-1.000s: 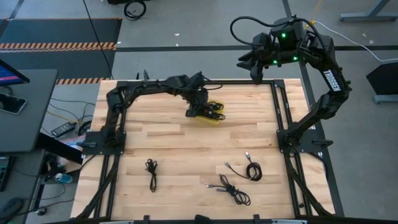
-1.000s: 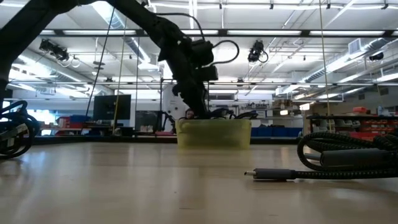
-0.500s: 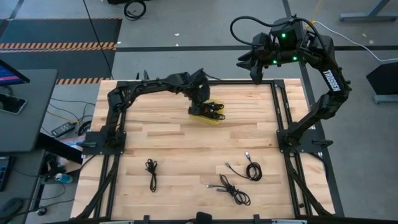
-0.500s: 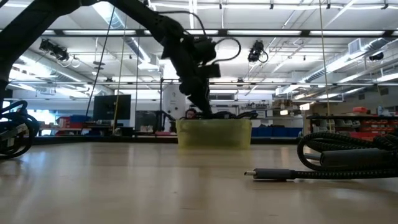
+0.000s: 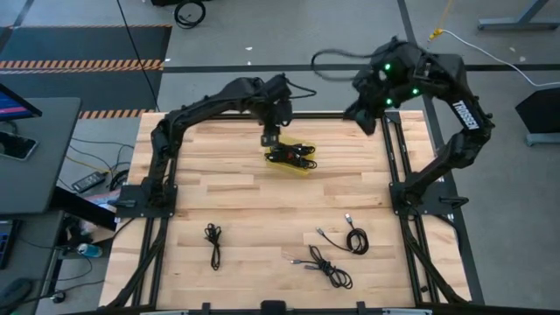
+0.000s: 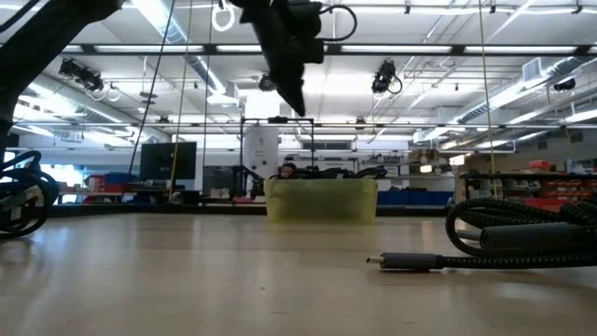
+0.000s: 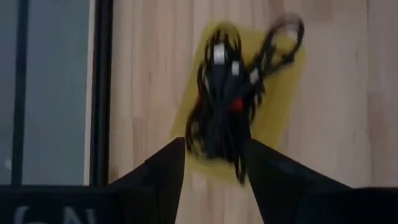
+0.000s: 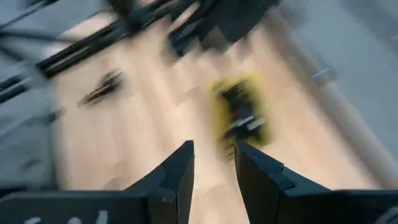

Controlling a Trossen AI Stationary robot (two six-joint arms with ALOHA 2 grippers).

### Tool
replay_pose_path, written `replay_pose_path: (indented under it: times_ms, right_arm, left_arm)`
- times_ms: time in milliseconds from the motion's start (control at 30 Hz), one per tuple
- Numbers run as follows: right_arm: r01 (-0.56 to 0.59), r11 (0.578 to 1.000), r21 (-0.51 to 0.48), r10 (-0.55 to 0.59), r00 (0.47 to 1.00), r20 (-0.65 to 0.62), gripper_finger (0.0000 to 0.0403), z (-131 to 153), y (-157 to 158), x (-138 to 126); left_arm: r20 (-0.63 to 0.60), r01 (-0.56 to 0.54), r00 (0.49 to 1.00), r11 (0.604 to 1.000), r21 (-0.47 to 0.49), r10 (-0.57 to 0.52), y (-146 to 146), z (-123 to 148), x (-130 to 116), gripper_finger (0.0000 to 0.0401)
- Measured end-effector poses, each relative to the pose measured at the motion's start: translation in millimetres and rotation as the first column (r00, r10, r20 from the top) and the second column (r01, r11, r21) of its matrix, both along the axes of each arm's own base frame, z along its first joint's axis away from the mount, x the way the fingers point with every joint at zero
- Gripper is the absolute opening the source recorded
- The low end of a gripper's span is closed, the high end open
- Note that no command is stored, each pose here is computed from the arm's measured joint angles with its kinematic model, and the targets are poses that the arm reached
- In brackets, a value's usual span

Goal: Pick and place USB-C Cables
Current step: Put the black charger cable into the yellow bin

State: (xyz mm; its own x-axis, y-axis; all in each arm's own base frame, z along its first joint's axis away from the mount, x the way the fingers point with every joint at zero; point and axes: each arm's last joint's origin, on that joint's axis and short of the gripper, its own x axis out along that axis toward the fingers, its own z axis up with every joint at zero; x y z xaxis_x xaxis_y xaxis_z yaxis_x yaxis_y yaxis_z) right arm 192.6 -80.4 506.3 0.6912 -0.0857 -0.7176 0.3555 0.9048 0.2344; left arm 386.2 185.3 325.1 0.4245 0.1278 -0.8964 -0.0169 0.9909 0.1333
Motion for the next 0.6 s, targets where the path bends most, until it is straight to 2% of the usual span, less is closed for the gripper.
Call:
replay_pose_path:
  times_ms: [67,133,333,467,600]
  right_arm:
    - [-0.048,0.994,0.094,0.048,0.999,-0.005,0.0121,-6,8,5]
    - [-0.047,0.985,0.165,0.055,0.998,-0.042,0.0120,-15,18,13]
    - [0.002,0.948,0.317,0.089,0.958,-0.272,0.0119,-66,49,42]
    - [0.116,0.929,0.351,0.070,0.877,-0.475,0.0119,-113,68,49]
    - [0.279,0.896,0.346,0.013,0.761,-0.648,0.0119,-157,85,36]
  left_arm:
    - [-0.045,-0.030,0.999,0.999,-0.024,0.029,0,4,-7,0.0175]
    - [-0.110,-0.059,0.993,0.996,-0.062,0.052,-3,3,-13,0.0176]
    - [-0.279,-0.116,0.958,0.983,-0.140,0.073,-8,-6,-29,0.0176]
    - [-0.333,-0.130,0.940,0.978,-0.162,0.070,-11,-9,-33,0.0176]
    - [-0.330,-0.130,0.941,0.978,-0.161,0.071,-11,-10,-33,0.0176]
